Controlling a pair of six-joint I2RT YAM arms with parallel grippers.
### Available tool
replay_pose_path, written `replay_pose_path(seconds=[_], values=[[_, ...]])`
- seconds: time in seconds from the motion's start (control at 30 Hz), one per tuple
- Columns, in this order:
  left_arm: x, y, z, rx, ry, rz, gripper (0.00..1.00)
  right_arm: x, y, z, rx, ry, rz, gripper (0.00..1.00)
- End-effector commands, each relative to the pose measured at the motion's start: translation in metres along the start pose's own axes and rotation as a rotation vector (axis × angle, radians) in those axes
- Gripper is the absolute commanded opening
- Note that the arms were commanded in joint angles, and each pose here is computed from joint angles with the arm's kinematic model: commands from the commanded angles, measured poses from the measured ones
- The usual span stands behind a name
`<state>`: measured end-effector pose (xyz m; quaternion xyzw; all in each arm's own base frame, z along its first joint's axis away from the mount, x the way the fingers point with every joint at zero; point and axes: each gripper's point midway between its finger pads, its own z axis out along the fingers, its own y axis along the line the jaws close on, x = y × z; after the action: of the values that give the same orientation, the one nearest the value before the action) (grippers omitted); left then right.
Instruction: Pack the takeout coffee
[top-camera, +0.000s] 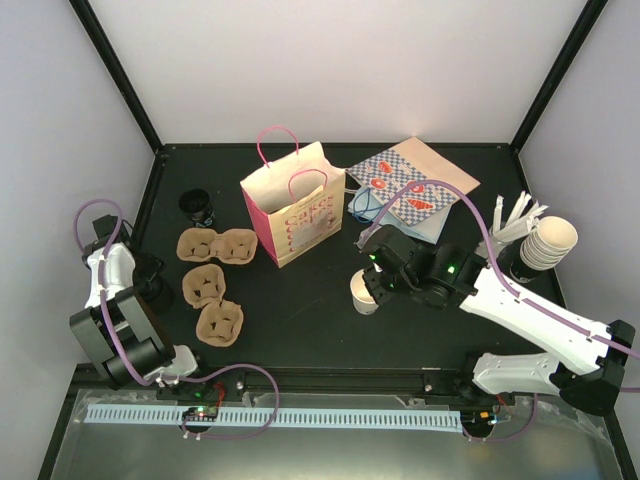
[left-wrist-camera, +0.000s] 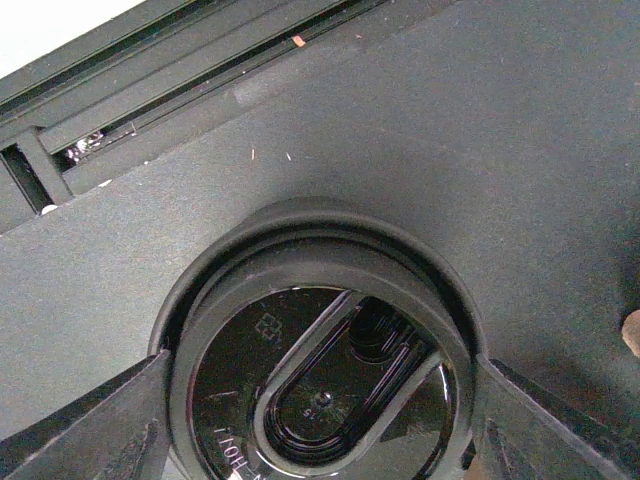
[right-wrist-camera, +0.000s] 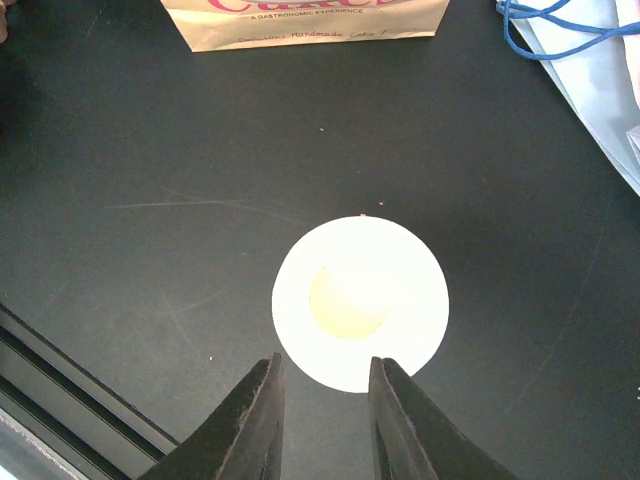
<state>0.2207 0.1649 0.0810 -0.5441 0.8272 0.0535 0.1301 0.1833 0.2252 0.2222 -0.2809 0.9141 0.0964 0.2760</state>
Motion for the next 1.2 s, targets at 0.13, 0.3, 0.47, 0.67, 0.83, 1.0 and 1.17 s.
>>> replay_pose_path(seconds=[0.13, 0.3, 0.47, 0.67, 0.83, 1.0, 1.17], values=[[-0.008, 0.006, -0.022, -0.022, -0.077, -0.024, 0.76, -0.005, -0.004, -0.006, 0.004, -0.039, 0.014, 0.28], [-0.011, -0.001, -0.044, -0.009, -0.117, -0.019, 0.76, -0.004, -0.004, -0.005, 0.007, -0.037, 0.012, 0.28], [-0.010, -0.005, -0.053, -0.002, -0.121, -0.018, 0.76, -0.003, -0.005, -0.004, 0.013, -0.036, 0.011, 0.28], [-0.006, -0.006, -0.056, -0.001, -0.117, -0.011, 0.76, 0.000, -0.008, -0.004, 0.020, -0.037, 0.012, 0.28], [-0.001, -0.015, -0.071, 0.047, -0.134, 0.022, 0.77, -0.001, -0.009, -0.005, 0.020, -0.046, 0.015, 0.28], [-0.008, -0.010, -0.068, 0.003, -0.163, 0.036, 0.78, -0.001, -0.006, -0.004, 0.007, -0.041, 0.016, 0.28], [-0.008, -0.002, -0.055, -0.082, -0.121, 0.047, 0.79, 0.000, -0.010, -0.006, 0.018, -0.047, 0.015, 0.28]])
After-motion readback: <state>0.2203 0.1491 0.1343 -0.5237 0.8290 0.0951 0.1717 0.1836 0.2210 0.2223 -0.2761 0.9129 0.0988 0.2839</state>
